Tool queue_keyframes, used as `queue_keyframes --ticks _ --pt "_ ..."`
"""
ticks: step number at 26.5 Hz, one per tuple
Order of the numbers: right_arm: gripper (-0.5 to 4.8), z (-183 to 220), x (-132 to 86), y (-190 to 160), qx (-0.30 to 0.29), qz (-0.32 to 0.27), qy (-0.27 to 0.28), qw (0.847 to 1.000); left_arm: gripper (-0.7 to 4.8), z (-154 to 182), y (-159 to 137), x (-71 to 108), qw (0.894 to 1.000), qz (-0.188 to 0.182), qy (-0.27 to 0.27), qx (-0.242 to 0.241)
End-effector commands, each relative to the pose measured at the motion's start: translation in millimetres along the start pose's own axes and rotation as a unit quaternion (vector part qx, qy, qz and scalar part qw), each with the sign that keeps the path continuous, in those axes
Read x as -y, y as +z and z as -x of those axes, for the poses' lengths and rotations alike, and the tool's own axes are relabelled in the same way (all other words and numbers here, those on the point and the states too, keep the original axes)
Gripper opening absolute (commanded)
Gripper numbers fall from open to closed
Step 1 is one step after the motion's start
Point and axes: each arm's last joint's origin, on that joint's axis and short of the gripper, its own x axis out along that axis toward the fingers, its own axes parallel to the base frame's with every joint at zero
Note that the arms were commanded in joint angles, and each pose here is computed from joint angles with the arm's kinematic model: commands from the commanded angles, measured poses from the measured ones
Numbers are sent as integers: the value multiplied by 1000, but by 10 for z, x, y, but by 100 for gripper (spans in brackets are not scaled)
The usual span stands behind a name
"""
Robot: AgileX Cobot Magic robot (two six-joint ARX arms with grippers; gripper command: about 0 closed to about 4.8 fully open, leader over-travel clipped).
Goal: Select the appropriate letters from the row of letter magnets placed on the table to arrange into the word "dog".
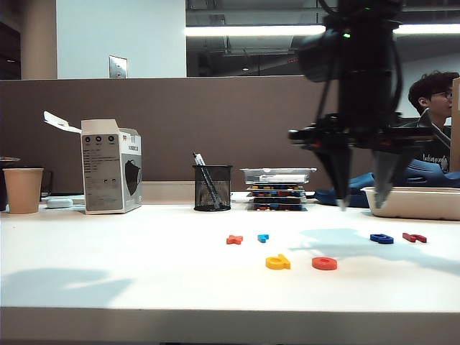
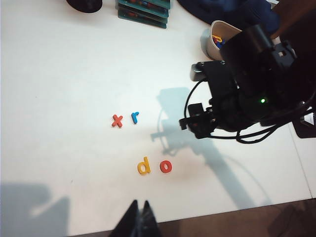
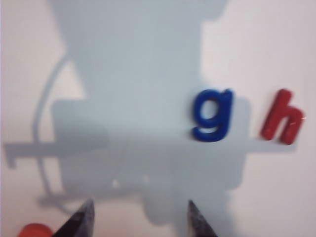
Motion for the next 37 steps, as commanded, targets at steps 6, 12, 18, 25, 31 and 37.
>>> queue_keyframes --ticks 6,12,18,25,31,37 --pt "235 -2 363 174 47 -24 3 999 -6 14 12 -2 1000 1 -1 4" --pt "235 -26 368 234 69 -17 17 997 -6 14 12 -2 1000 1 -1 4" --pt "235 -178 383 259 51 -18 12 998 -6 13 11 -1 1000 1 -1 4" --pt "235 -233 378 297 60 -16 12 998 -6 13 11 -1 1000 2 -1 4" --pt "235 -371 373 302 40 -16 9 999 -6 13 11 -1 1000 1 -1 4" --pt "235 -425 410 304 30 -20 8 999 -6 12 11 0 1000 1 -1 4"
